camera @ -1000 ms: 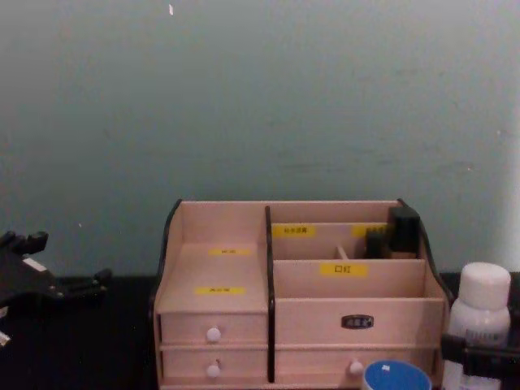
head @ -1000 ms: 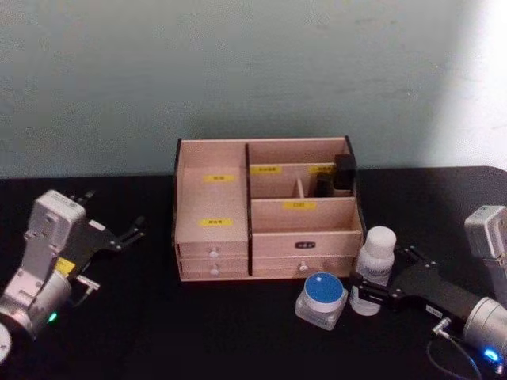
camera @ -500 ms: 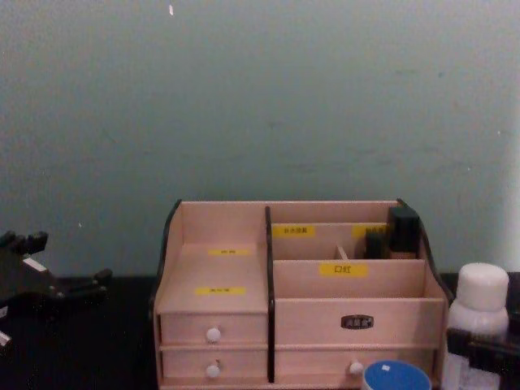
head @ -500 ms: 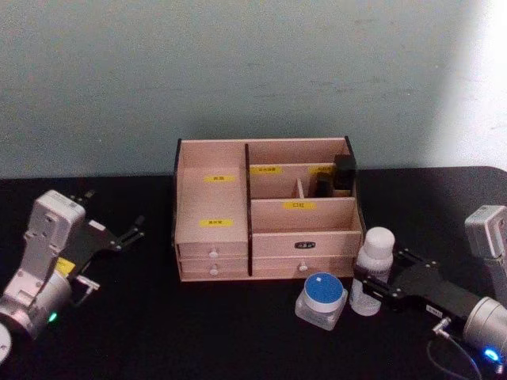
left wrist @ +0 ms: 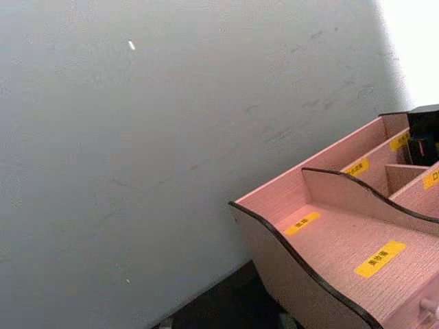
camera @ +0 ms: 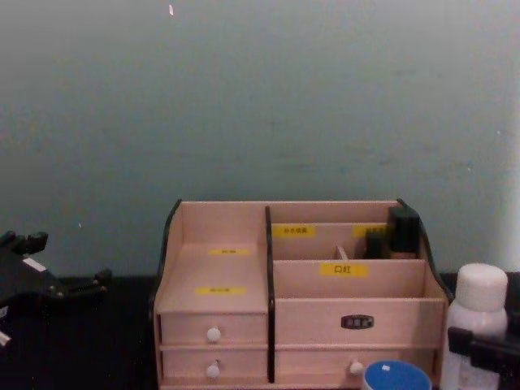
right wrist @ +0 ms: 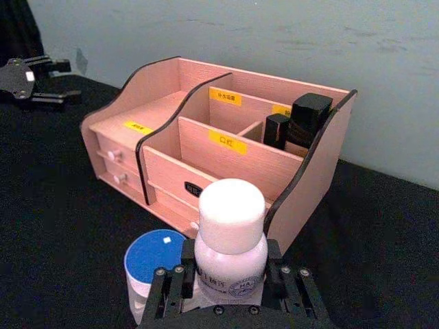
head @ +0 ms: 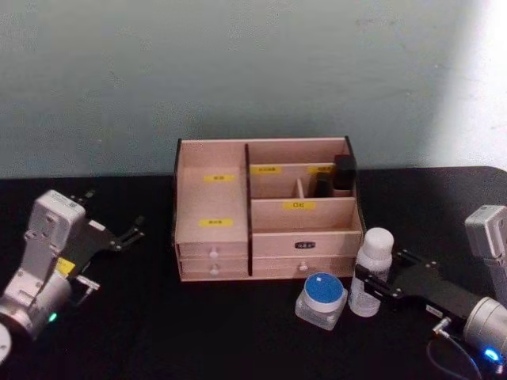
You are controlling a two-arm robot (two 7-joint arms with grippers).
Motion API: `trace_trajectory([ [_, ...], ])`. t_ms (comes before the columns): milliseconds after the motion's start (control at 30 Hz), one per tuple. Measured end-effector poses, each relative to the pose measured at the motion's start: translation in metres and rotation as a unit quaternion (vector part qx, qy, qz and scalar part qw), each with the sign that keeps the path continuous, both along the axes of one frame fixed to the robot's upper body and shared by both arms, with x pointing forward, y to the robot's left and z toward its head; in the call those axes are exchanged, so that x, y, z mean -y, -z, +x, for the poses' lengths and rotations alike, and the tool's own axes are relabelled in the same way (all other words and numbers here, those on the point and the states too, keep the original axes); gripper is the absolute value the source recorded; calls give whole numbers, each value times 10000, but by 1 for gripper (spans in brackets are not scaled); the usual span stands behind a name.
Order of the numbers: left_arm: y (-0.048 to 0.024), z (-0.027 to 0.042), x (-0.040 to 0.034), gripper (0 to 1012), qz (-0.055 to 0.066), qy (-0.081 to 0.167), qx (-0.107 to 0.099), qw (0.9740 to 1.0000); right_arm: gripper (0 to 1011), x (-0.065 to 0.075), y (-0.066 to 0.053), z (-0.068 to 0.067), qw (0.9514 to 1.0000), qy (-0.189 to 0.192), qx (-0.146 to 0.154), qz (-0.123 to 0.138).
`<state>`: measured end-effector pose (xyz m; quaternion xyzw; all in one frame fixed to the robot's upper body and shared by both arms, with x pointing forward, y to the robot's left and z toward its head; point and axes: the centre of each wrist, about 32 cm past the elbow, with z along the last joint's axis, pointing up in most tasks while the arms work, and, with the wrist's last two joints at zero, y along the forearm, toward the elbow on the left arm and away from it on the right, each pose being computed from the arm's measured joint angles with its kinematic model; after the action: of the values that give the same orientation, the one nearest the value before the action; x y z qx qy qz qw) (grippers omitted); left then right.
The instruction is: Pick up the facial cleanser and watermelon frost from the table and place them into the tiered storage box.
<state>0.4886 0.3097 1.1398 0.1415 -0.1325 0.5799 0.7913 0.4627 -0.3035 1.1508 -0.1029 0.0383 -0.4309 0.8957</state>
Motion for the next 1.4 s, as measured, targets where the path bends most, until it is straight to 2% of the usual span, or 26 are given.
trace_trajectory([
  [267, 0, 0, 0, 1001, 0, 0, 0, 10000, 601, 39, -48, -54, 10000, 10, 34, 80],
  [533, 0, 0, 0, 1001, 0, 0, 1, 10000, 601, 94, -265, -137, 9995, -4, 122, 276],
  [567, 0, 0, 0, 1001, 0, 0, 0, 10000, 600, 94, -318, -137, 9994, -15, 149, 310],
  [767, 0, 0, 0, 1001, 0, 0, 0, 10000, 600, 81, -463, -84, 9991, -26, 246, 342],
  [967, 0, 0, 0, 1001, 0, 0, 0, 10000, 600, 14, -627, 76, 9988, -103, 362, 325],
  [1100, 0, 0, 0, 1001, 0, 0, 0, 10000, 601, -50, -741, 247, 9986, -143, 413, 310],
  [1400, 0, 0, 0, 1001, 0, 0, 0, 10000, 601, -165, -901, 564, 9982, -229, 474, 280],
])
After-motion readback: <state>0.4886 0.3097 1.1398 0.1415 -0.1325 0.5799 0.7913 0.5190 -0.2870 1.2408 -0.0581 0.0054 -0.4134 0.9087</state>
